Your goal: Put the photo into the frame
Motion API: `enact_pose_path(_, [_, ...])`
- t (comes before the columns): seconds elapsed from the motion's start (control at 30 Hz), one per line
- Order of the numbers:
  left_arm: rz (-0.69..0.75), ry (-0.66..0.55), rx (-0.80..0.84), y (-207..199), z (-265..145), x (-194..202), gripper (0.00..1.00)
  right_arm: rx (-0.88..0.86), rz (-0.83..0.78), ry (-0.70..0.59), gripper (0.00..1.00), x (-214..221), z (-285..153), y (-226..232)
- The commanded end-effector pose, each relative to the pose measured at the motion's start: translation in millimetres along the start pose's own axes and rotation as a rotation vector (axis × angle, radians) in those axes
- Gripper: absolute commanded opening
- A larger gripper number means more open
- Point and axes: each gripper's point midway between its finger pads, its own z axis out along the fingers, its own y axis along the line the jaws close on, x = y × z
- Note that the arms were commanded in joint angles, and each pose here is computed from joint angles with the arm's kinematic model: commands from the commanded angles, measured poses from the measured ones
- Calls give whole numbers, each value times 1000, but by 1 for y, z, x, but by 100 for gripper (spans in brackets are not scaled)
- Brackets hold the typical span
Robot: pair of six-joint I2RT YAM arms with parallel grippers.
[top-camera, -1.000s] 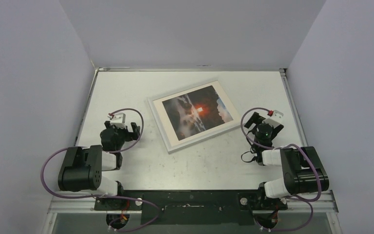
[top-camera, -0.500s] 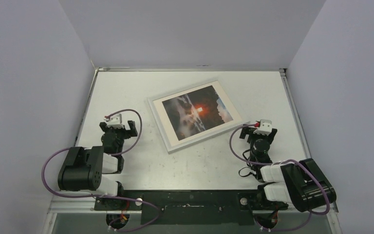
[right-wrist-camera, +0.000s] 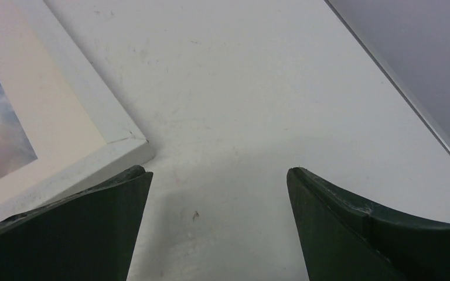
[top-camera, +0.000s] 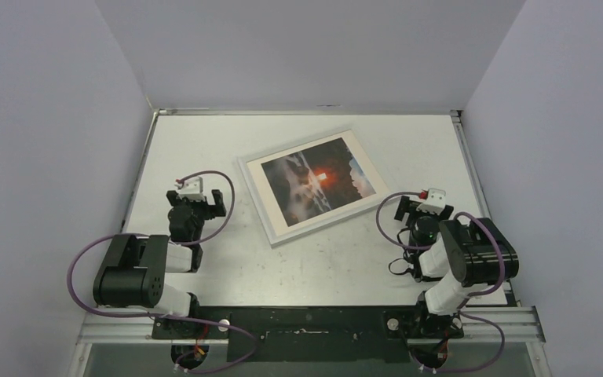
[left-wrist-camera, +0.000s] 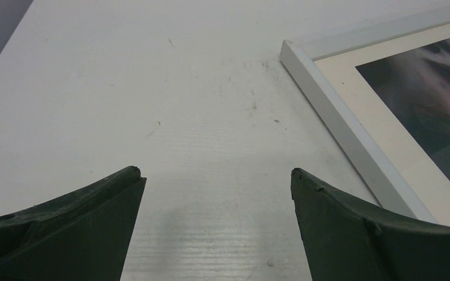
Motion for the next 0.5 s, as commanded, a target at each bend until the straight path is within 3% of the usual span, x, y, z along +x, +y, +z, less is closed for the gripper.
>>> enact_pose_path(0.0, [-3,-47,-6,1,14,-23,96,-73,-7,-64,90,-31,31,27])
enact_pose_path(0.07, [-10,-84,3,1,5,-24,96,-72,-48,8,90,-19,35,34])
enact_pose_path(0.2, [-31,-185,-5,6,-16,-32,96,-62,-48,-23,90,-25,33,34])
enact_pose_path(0.47, [-9,-150,12,1,-10,-29,96,-66,-49,-52,90,-27,24,36])
